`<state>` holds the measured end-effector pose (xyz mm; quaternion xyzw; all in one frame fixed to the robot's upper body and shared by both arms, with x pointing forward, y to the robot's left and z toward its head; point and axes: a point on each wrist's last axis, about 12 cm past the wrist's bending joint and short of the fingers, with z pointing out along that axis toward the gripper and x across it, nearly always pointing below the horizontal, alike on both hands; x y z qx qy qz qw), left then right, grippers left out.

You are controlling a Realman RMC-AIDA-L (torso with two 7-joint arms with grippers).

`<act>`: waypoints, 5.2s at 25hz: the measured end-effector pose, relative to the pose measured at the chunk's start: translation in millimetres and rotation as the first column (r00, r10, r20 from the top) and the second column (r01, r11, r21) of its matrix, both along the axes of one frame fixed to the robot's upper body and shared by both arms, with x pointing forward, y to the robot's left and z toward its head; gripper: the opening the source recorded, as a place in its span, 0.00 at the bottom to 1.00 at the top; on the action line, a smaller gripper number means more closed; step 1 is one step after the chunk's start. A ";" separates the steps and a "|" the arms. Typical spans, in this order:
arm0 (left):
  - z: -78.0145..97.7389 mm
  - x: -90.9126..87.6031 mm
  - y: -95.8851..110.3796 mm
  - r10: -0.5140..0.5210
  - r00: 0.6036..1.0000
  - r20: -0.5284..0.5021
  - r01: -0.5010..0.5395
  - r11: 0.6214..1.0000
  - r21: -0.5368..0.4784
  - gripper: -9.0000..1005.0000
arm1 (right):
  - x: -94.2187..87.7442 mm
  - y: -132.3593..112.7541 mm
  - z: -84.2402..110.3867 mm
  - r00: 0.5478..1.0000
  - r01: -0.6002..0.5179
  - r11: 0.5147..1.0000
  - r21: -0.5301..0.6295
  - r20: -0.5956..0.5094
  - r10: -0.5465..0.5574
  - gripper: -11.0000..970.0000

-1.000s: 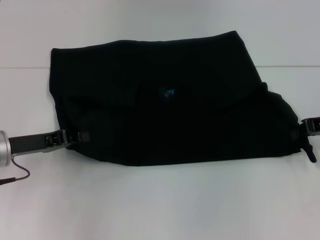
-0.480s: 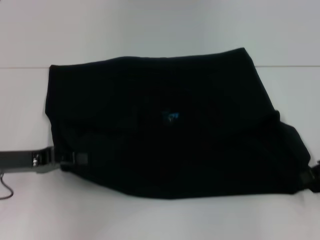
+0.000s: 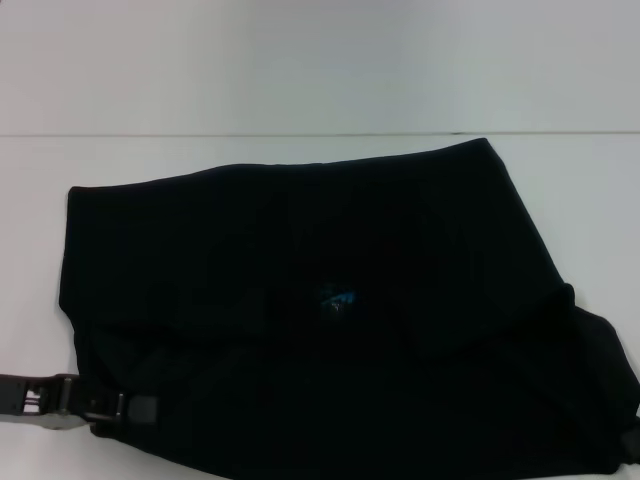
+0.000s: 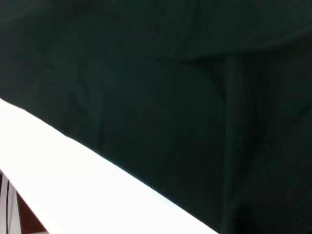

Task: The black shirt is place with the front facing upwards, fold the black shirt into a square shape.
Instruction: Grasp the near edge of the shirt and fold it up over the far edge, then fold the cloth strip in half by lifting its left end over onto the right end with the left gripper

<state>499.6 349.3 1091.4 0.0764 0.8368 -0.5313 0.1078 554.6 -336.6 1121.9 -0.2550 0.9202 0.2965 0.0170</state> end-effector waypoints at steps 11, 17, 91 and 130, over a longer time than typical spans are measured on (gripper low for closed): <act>-0.7 9.9 14.8 0.149 0.988 0.033 -0.150 0.988 0.036 0.01 | 6.7 -0.7 4.5 0.998 0.054 0.998 0.043 0.040 -0.056 0.04; 5.5 22.7 27.1 0.316 0.945 0.085 -0.316 0.949 -0.018 0.01 | 23.4 -8.6 16.3 0.964 0.226 0.960 0.166 0.105 -0.246 0.04; -26.0 136.9 -34.0 0.888 0.320 0.329 -0.934 0.354 -0.048 0.43 | 112.9 112.8 -37.5 0.433 0.466 0.773 0.431 0.650 -0.624 0.61; -61.1 -11.6 44.2 0.822 0.555 -0.122 -0.832 0.550 -0.079 0.82 | -6.6 107.0 -76.7 0.514 -0.305 0.896 0.321 0.848 -0.129 0.94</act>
